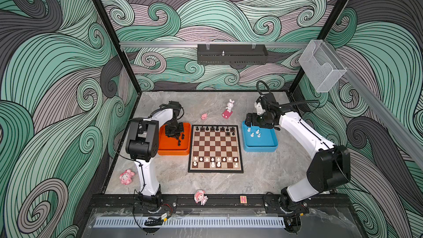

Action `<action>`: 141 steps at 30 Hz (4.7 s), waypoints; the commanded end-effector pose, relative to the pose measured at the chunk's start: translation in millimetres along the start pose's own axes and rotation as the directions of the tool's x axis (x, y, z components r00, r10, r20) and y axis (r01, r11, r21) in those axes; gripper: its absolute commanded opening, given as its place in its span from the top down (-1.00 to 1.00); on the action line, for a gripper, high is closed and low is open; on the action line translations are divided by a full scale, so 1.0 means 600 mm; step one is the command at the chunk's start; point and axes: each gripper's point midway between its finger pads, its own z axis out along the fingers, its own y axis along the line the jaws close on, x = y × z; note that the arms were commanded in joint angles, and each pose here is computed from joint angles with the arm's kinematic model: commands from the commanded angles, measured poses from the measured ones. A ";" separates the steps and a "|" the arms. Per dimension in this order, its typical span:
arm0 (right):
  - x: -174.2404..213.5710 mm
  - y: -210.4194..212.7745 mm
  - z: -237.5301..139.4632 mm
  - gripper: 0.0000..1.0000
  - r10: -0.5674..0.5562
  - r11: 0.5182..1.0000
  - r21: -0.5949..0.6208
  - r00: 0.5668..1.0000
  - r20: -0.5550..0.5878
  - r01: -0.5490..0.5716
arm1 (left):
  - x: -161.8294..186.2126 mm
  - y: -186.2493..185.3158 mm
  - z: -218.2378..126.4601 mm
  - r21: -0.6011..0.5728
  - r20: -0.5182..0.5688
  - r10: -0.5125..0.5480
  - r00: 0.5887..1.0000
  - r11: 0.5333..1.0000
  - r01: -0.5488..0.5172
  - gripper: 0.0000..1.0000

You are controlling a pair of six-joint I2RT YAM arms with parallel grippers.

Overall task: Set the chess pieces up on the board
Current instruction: 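Lower the left gripper into the orange tray and grasp a black piece, then lift the black piece and carry it toward the chessboard, then align the held black pawn above the corner square in front of the black rook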

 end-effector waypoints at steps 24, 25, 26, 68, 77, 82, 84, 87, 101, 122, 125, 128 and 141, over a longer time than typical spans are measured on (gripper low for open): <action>0.000 -0.010 0.000 -0.84 0.010 1.000 -0.013 1.000 -0.005 -0.010 | -0.015 -0.041 -0.151 -0.081 0.093 0.138 0.986 0.988 -0.130 0.91; 0.000 -0.010 0.000 -0.84 0.010 1.000 -0.016 1.000 -0.006 -0.010 | -0.016 -0.058 -0.158 -0.065 0.100 0.152 0.983 0.987 -0.146 0.91; -0.001 -0.009 0.001 -0.84 0.012 1.000 -0.018 1.000 -0.006 -0.012 | -0.015 -0.076 -0.163 -0.049 0.105 0.168 0.980 0.985 -0.164 0.91; 0.013 -0.018 0.013 -0.84 0.025 0.999 -0.025 0.999 -0.040 -0.026 | 0.000 -0.204 -0.039 -0.104 0.017 0.301 0.954 0.949 -0.297 0.88; 0.014 -0.018 0.015 -0.84 0.024 0.999 -0.026 0.999 -0.043 -0.025 | -0.004 -0.209 -0.031 -0.102 0.016 0.296 0.955 0.951 -0.293 0.88; 0.015 -0.020 0.019 -0.84 0.027 0.999 -0.024 0.998 -0.050 -0.028 | -0.006 -0.208 -0.027 -0.105 0.014 0.297 0.955 0.950 -0.294 0.88; 0.015 -0.020 0.020 -0.84 0.026 0.999 -0.024 0.998 -0.051 -0.027 | -0.006 -0.208 -0.024 -0.107 0.010 0.296 0.955 0.950 -0.294 0.88; 0.015 -0.020 0.021 -0.84 0.027 0.999 -0.025 0.998 -0.054 -0.028 | -0.007 -0.207 -0.021 -0.110 0.008 0.296 0.955 0.950 -0.294 0.87; 0.015 -0.020 0.029 -0.84 0.030 0.999 -0.030 0.997 -0.068 -0.032 | -0.014 -0.213 -0.021 -0.104 0.014 0.297 0.955 0.950 -0.294 0.82; 0.017 -0.018 0.034 -0.84 0.032 0.999 -0.038 0.996 -0.080 -0.035 | -0.006 -0.198 -0.017 -0.138 -0.014 0.306 0.952 0.942 -0.305 0.86; 0.019 -0.017 0.034 -0.84 0.031 0.999 -0.039 0.996 -0.081 -0.034 | -0.003 -0.196 -0.015 -0.139 -0.021 0.307 0.952 0.942 -0.306 0.86; 0.019 -0.018 0.034 -0.84 0.032 0.999 -0.038 0.996 -0.082 -0.035 | -0.001 -0.194 -0.014 -0.144 -0.028 0.309 0.951 0.940 -0.310 0.86; 0.021 -0.018 0.034 -0.84 0.031 0.999 -0.041 0.996 -0.082 -0.034 | 0.003 -0.188 -0.018 -0.154 -0.028 0.309 0.951 0.938 -0.309 0.86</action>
